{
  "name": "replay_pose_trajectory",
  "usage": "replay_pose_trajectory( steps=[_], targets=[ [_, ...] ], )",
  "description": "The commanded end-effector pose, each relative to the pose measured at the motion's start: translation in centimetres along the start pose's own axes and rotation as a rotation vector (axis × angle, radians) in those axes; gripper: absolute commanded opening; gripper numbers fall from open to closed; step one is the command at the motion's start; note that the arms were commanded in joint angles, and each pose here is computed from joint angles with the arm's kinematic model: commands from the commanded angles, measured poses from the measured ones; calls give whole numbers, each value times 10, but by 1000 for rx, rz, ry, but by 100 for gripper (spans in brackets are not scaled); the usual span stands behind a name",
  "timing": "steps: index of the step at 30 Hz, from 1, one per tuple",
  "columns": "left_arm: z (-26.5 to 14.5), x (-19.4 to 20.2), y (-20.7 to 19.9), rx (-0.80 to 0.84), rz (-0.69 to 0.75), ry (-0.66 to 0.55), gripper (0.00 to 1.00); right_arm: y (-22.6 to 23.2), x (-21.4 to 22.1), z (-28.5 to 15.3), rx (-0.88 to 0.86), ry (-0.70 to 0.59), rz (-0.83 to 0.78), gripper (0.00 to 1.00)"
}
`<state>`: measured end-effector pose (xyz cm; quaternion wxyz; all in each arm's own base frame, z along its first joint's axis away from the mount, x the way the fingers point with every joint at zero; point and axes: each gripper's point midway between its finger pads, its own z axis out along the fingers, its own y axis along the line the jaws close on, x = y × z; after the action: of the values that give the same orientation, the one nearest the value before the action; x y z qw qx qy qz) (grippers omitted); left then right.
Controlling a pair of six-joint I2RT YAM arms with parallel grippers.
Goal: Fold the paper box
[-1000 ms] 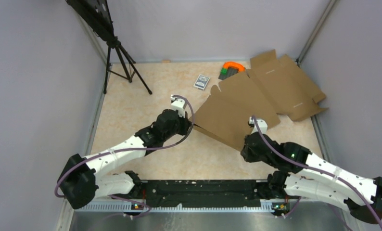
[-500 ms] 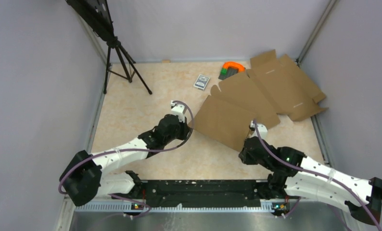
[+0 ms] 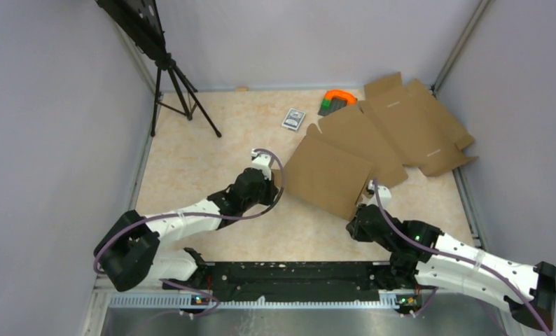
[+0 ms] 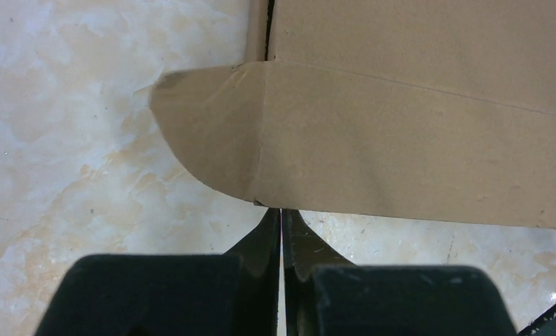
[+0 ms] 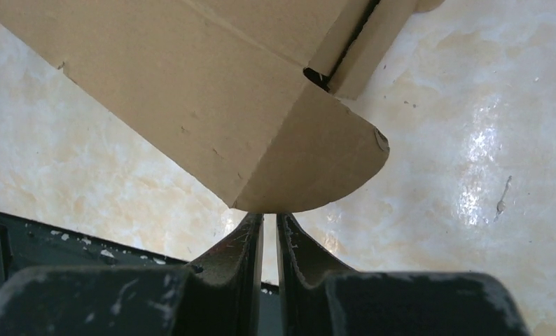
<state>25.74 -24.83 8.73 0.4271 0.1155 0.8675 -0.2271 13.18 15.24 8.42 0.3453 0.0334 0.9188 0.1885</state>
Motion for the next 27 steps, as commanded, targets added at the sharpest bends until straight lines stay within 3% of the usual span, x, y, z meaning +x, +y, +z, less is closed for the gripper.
replay_pose_trajectory(
  steps=[1, 8, 16, 20, 21, 23, 27],
  targets=[
    [6, -8, -10, 42, -32, -44, 0, 3, -5, 5, -25, -59, 60, 12],
    [9, -4, -11, 51, -34, -30, 0, 0, -4, 3, -49, -75, 76, 14],
    [-36, -19, -3, 11, 25, -15, 3, 33, -14, -25, -181, -16, 82, 24],
    [-56, -38, -1, -24, 28, -40, 24, 48, -28, -41, -229, -25, 107, 31],
    [-59, -45, 0, -37, 23, -54, 34, 50, -32, -45, -232, -32, 113, 37],
    [-60, -58, 4, -74, 9, -75, 56, 48, -44, -50, -199, -59, 146, 64],
    [-49, -85, 3, -37, -19, -67, 80, 37, -75, -57, -72, -162, 167, 87]
  ],
)
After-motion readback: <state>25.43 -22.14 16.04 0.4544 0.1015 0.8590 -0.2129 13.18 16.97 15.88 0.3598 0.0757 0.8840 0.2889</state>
